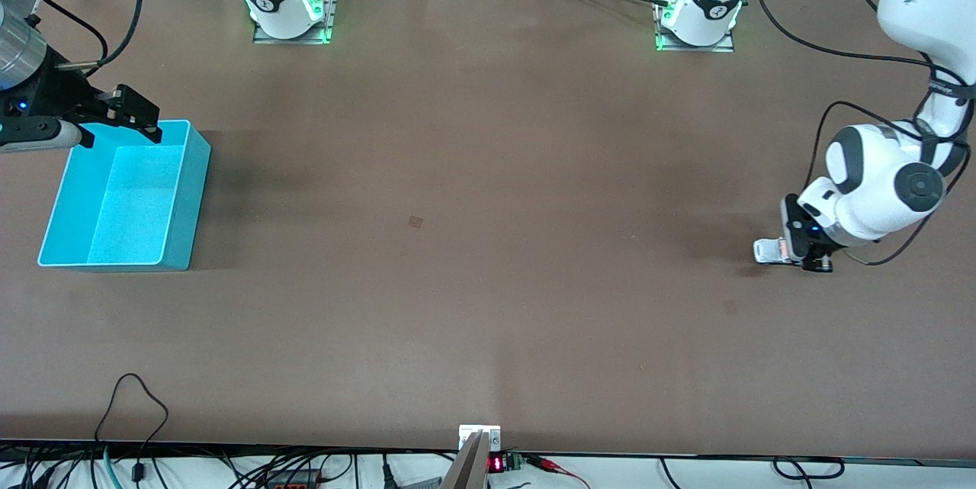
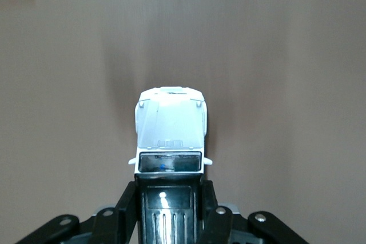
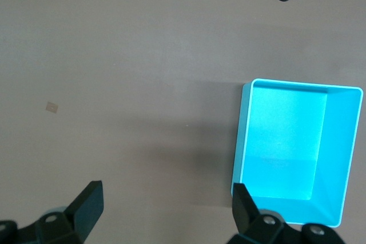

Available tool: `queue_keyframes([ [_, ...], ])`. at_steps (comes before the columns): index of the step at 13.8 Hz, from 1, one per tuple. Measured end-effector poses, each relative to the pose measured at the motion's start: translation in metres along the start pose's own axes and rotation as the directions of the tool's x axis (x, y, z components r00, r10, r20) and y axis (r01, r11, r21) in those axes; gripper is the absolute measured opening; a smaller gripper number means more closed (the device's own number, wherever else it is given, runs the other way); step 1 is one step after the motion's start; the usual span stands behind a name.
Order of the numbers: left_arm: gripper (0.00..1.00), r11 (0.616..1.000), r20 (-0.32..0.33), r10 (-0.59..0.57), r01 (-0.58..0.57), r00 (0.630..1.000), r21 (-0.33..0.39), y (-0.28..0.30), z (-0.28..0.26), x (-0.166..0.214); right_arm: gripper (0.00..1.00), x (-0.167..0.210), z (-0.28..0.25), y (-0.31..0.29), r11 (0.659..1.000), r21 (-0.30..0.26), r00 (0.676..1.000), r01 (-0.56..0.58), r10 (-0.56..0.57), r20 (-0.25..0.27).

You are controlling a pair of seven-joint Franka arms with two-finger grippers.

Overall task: Wind and store white jeep toy
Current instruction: 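Drag the jeep backward along the table with the left gripper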

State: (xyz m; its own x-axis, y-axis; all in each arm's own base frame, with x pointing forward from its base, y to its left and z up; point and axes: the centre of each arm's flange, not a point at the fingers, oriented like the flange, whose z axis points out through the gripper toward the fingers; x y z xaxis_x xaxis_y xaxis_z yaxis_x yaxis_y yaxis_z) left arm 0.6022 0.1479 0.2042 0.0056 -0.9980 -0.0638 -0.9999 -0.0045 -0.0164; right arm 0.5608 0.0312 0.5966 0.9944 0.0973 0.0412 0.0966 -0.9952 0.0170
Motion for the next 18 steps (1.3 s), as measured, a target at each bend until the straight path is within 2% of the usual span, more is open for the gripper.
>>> queue_keyframes([
  [3,0.48,0.999,0.003,-0.036,0.036,0.999,0.007,0.004,0.002,-0.043,1.0,0.0,0.0,0.0,1.0,0.0,1.0,0.0,0.0,0.001],
  [7,0.48,0.999,0.006,-0.036,0.036,0.999,0.013,0.007,0.005,-0.078,1.0,0.0,0.0,0.0,1.0,0.0,1.0,0.0,0.0,0.003],
  [18,0.48,1.0,0.009,0.023,-0.023,1.0,0.013,0.007,0.006,-0.099,1.0,0.0,0.0,0.0,1.0,0.0,1.0,0.0,0.0,0.004],
])
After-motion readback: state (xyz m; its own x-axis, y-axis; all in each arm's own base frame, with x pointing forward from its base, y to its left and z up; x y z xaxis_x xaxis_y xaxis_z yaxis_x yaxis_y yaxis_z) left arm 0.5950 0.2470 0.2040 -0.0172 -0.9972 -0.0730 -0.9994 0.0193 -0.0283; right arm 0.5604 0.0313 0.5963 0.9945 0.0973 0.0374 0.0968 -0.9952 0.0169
